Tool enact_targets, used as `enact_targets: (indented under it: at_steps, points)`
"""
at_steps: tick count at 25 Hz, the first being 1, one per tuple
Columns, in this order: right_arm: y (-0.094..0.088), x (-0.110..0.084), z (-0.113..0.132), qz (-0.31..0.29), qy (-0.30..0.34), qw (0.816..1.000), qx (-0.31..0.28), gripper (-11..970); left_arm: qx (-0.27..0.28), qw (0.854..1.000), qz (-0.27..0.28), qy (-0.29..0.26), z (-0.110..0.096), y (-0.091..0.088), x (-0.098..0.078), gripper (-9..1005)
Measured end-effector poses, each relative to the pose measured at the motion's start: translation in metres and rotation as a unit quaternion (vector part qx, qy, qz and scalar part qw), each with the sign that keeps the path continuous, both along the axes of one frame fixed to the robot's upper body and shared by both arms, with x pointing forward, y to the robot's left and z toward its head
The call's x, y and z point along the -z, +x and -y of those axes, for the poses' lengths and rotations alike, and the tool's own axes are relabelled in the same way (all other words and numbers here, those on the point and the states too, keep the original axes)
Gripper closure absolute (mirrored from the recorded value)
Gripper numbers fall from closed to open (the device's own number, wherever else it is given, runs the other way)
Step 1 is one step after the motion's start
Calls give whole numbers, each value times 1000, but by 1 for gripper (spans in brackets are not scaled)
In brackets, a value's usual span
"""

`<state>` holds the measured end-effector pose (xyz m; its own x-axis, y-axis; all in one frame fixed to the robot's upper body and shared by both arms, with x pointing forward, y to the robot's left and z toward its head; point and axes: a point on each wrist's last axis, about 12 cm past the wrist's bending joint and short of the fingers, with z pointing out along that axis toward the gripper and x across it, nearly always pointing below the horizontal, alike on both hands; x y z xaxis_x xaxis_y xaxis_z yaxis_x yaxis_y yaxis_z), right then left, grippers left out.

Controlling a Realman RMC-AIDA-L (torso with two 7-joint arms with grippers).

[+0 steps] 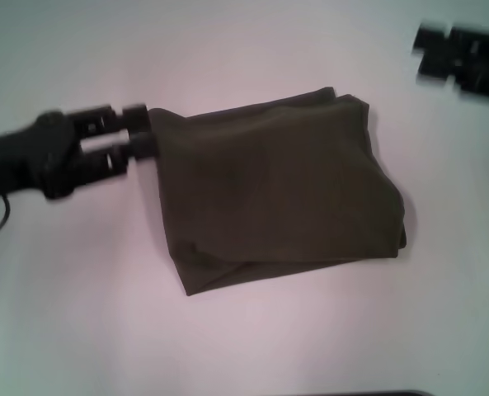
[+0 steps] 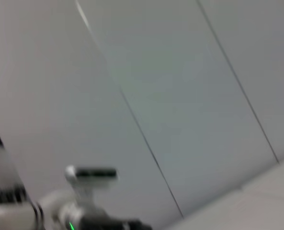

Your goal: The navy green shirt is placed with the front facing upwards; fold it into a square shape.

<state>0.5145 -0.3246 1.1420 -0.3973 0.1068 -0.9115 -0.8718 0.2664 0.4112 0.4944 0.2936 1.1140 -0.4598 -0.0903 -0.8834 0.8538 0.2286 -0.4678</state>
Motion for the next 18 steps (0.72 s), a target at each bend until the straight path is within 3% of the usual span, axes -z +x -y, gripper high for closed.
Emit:
enact_targets:
  at_steps: [5, 10, 16, 18]
  points:
    - [-21, 26, 2, 31, -97, 995, 23, 421, -10, 1000, 2, 14, -5, -18, 18, 404]
    - [-43, 46, 0, 58, -88, 994, 31, 213, -32, 999, 21, 20, -7, -34, 35, 294]
    - [-62, 76, -20, 85, -68, 994, -3, 137, -60, 996, 58, 36, -3, -51, 55, 87]
    - [-68, 83, -28, 98, -68, 993, -23, 135, -57, 996, 54, 35, -2, -54, 58, 87]
